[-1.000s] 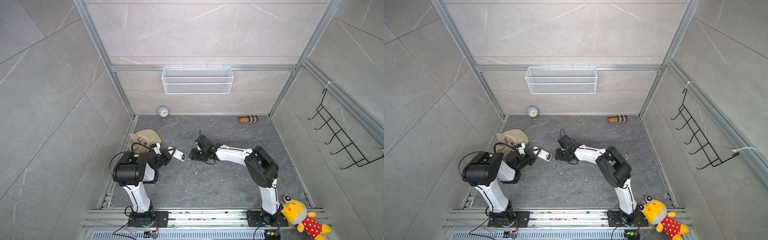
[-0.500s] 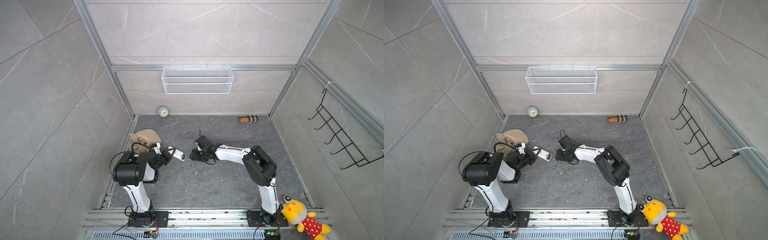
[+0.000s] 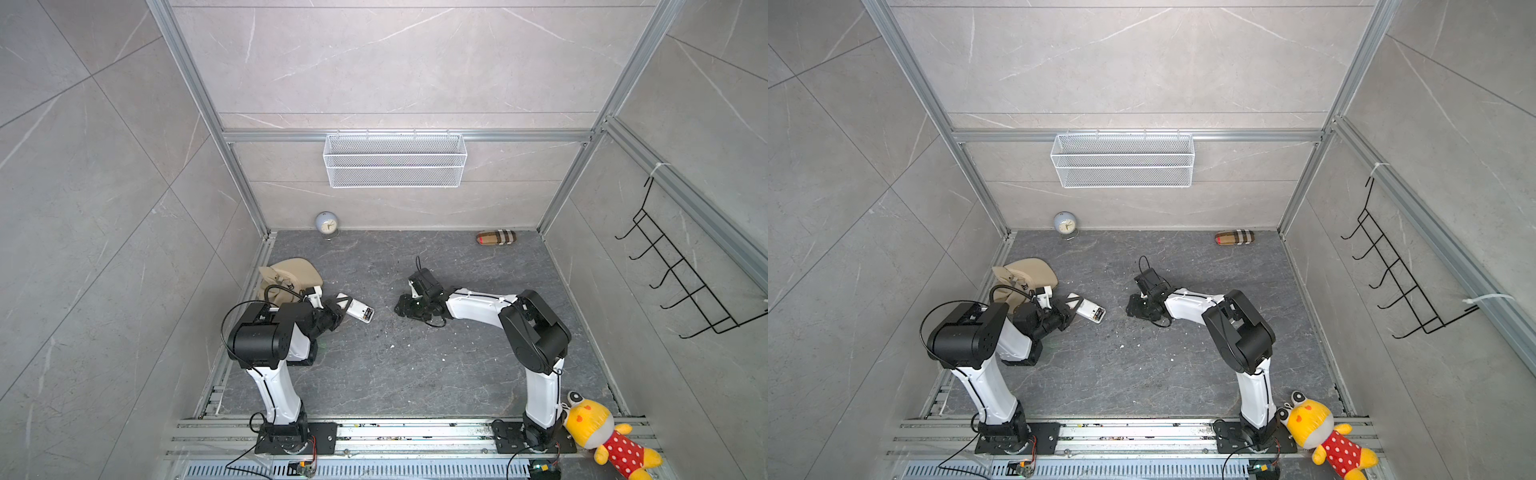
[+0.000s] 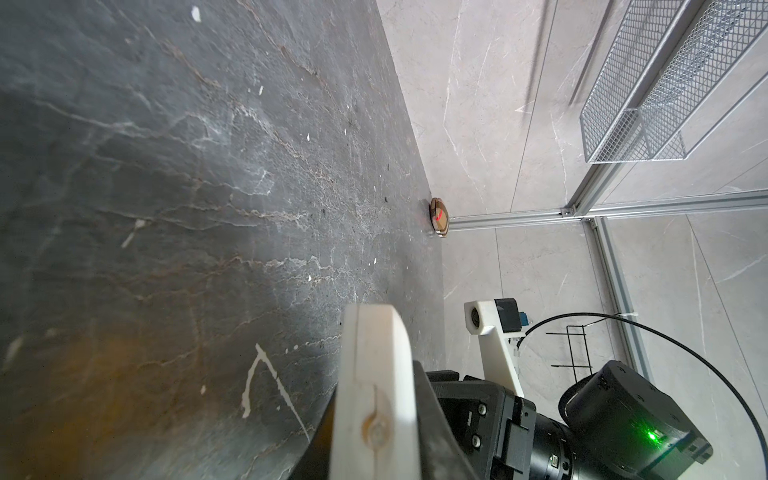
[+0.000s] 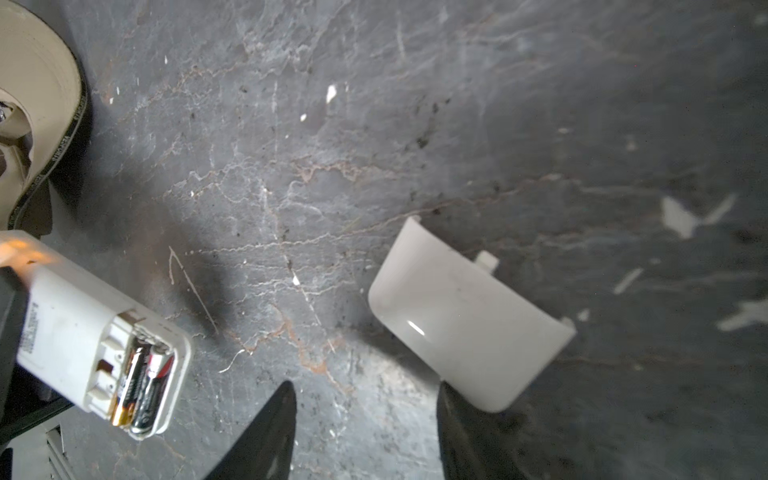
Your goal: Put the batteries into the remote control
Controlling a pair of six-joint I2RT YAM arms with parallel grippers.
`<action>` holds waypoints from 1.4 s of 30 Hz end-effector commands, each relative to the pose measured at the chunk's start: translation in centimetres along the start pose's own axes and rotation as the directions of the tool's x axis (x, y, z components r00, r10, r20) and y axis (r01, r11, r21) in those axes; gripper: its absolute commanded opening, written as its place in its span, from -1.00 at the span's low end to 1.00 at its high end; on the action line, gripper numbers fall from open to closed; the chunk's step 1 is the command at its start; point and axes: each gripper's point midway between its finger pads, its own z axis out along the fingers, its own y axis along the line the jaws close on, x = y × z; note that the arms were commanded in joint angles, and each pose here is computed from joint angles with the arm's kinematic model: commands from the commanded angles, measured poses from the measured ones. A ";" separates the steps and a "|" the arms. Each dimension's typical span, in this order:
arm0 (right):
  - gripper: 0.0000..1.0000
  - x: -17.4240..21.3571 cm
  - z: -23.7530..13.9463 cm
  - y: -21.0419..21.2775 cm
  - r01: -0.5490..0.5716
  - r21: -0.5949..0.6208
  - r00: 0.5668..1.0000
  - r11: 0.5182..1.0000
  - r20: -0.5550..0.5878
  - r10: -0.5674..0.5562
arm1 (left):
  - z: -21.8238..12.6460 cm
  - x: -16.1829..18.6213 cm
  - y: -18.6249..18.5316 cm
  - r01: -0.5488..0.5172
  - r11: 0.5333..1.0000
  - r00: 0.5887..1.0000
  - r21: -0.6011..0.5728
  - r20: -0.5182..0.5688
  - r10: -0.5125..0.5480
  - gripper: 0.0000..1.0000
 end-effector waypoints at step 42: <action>0.71 -2.3 -0.8 -2.0 0.253 0.426 0.960 0.869 -0.001 -0.279 | 0.3 -0.5 -2.1 -0.042 0.995 0.999 0.085 -0.012 0.043 -1.00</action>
